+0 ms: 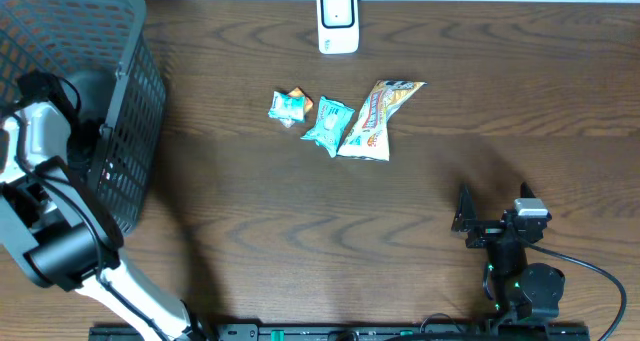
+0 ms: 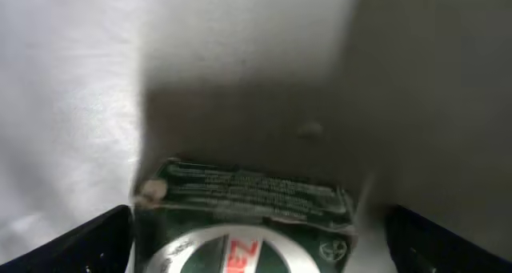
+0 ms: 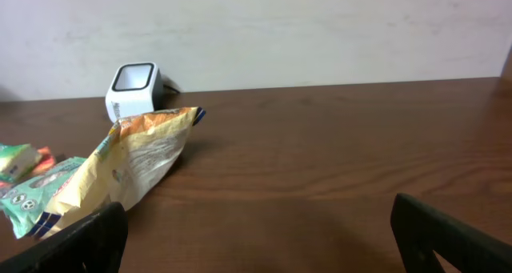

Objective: Scan the item barcode
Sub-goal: 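Close the left gripper on the tin and lift it out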

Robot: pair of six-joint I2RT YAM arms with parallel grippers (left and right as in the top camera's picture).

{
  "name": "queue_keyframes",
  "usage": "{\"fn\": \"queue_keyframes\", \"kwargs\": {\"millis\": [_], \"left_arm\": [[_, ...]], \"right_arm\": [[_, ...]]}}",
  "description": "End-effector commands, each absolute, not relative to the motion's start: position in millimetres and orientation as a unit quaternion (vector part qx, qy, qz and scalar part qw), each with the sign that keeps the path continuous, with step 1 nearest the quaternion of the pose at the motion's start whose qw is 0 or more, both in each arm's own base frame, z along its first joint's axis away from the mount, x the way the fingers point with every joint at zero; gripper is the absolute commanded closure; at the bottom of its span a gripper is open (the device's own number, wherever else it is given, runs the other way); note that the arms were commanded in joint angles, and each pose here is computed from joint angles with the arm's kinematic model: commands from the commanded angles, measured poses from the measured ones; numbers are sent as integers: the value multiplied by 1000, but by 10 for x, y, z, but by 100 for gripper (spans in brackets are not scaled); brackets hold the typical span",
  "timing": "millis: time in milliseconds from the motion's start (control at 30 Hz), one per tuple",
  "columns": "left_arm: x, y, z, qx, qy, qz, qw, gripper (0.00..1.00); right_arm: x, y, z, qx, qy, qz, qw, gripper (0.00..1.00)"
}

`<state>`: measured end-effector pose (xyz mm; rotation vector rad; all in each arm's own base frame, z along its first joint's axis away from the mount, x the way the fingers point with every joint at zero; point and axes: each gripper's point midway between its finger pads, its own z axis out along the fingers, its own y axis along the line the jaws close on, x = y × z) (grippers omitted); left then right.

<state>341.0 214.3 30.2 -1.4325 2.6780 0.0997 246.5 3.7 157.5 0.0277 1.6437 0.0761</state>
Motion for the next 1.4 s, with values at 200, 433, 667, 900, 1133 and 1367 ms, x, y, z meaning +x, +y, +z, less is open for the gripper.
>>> {"fn": "queue_keyframes", "kwargs": {"millis": [200,433,667,900,1133,1367], "left_arm": [[3282,2162,32,-473,879,49,15,16],[3260,2142,58,-473,880,47,12,38],[3335,2177,435,-475,878,46,50,38],[3485,2146,1273,-469,868,21,161,38],[3540,1962,2459,-466,821,-35,329,39],[3386,1441,3421,-424,777,-131,446,38]], "right_arm": [[2461,55,1573,5,732,32,681,1],[2461,55,1575,5,732,32,681,1],[2461,55,1575,5,732,32,681,1],[2461,55,1575,5,732,32,681,1],[2461,55,1575,5,732,32,681,1],[2461,55,1575,5,732,32,681,1]]}}
